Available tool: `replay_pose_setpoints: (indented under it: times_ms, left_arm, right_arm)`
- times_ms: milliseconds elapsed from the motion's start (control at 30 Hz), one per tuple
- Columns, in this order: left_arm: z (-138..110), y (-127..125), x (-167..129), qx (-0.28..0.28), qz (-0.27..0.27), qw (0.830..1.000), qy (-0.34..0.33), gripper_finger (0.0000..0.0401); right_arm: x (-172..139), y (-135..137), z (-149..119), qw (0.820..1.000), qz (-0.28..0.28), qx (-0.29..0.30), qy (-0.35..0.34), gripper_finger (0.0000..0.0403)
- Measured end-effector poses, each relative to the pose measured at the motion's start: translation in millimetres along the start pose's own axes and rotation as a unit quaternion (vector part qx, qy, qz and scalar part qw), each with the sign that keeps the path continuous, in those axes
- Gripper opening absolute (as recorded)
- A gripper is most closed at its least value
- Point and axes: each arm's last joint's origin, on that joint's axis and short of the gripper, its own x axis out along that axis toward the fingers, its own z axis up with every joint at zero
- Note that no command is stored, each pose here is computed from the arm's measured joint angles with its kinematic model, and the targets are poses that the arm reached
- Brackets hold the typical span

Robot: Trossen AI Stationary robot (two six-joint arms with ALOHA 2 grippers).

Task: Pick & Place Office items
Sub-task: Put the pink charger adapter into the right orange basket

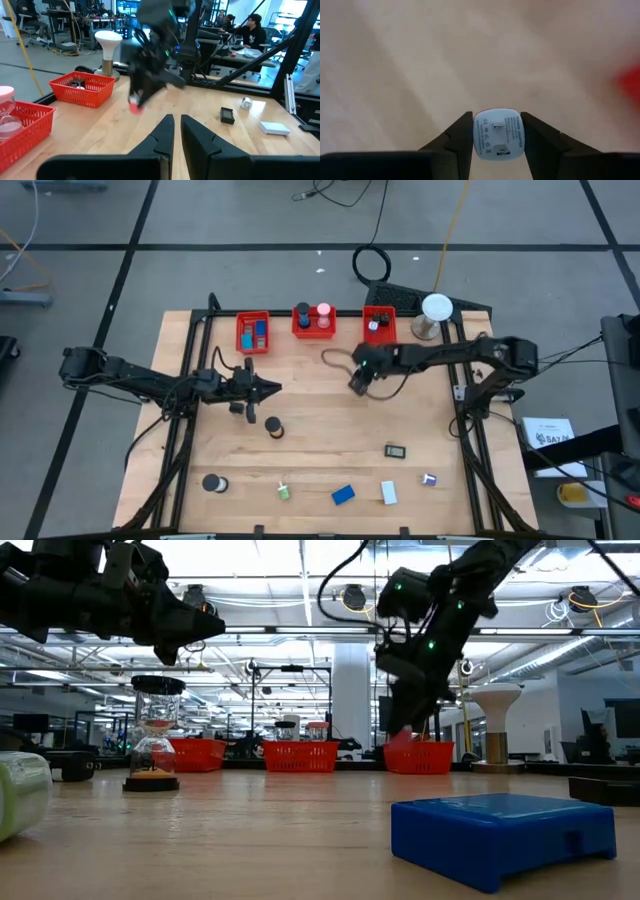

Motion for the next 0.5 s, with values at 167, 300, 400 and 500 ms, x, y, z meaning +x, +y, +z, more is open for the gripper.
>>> replay_pose_setpoints:
  times_ms: [167,300,400,500]
  left_arm:
    - [0.0,0.0,0.0,0.0,0.0,1.0,0.0,0.0037]
    - [0.0,0.0,0.0,0.0,0.0,1.0,0.0,0.0037]
    - [-0.1,0.0,0.0,0.0,0.0,1.0,0.0,0.0037]
    - [-0.1,0.0,0.0,0.0,0.0,1.0,0.0,0.0037]
  right_arm:
    - [-28.3,-42.9,31.9,0.995,-0.09,0.039,-0.033,0.013]
    - [-28.7,-84.4,43.7,0.989,-0.13,0.066,-0.032,0.0132]
    - [-24.5,-110.6,44.2,0.983,-0.156,0.093,-0.02,0.0132]
    - [-22.6,-127.2,43.3,0.98,-0.167,0.111,-0.014,0.0132]
